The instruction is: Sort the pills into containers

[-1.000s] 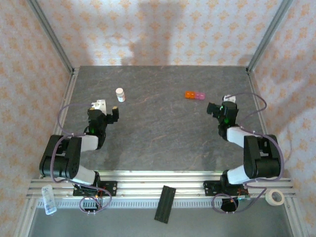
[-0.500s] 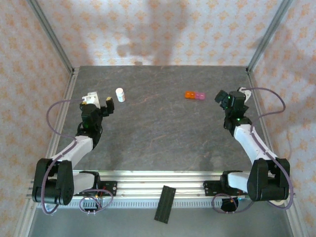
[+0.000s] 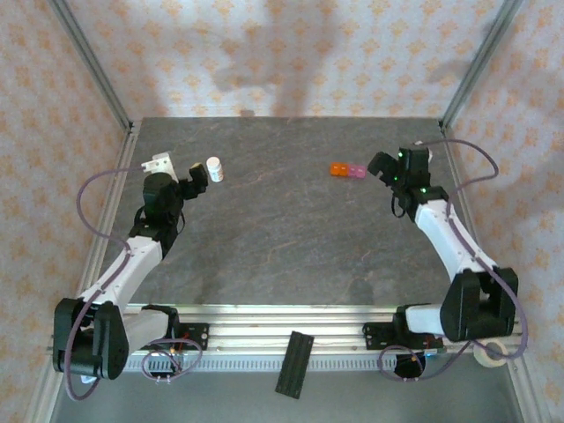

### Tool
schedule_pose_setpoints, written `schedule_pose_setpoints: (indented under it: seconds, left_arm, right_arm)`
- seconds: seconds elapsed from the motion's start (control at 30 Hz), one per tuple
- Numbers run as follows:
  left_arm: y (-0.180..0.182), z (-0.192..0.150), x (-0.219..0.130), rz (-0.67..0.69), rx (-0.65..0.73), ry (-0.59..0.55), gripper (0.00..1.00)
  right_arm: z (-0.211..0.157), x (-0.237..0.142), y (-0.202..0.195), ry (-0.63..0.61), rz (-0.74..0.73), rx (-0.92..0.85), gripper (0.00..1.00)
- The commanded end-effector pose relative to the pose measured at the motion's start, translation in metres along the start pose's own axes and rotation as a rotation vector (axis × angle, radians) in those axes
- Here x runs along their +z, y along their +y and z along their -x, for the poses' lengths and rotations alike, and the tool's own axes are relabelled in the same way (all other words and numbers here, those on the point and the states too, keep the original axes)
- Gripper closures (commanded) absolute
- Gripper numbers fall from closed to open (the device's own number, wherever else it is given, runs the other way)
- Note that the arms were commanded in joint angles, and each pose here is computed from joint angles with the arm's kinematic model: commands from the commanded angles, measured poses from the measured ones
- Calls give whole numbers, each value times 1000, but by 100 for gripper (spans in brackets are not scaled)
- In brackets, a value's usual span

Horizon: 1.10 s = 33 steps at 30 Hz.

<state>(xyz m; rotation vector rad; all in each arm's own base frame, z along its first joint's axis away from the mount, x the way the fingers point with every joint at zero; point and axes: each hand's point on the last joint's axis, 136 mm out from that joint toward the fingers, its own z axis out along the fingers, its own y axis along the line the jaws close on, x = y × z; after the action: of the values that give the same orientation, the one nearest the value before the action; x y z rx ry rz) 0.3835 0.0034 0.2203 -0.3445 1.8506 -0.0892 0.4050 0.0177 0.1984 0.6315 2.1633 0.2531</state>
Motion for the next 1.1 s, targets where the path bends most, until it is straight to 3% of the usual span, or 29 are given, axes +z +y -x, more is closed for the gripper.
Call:
schedule_pose_setpoints:
  seconds: [0.0,0.3,0.53,0.8,1.07]
  left_arm:
    - [-18,5,-8,-35,-26,35,0]
    - [-62,-4,-17,-103,-18,102,0]
    - [-82,-19,-22,-136,17,141,0]
    - [-95,-33,-25,-160,69,172,0]
    - [-101,-37,-30,-175,76,175,0]
  right_arm:
    - [-7,19,13,96,-23,-9,5]
    - [-13,109,51,296,-85,24,16]
    - [-20,164,58,359,-139,74,21]
    - [-25,201,72,396,-133,80,24]
    - [-38,212,76,430,-141,23,24]
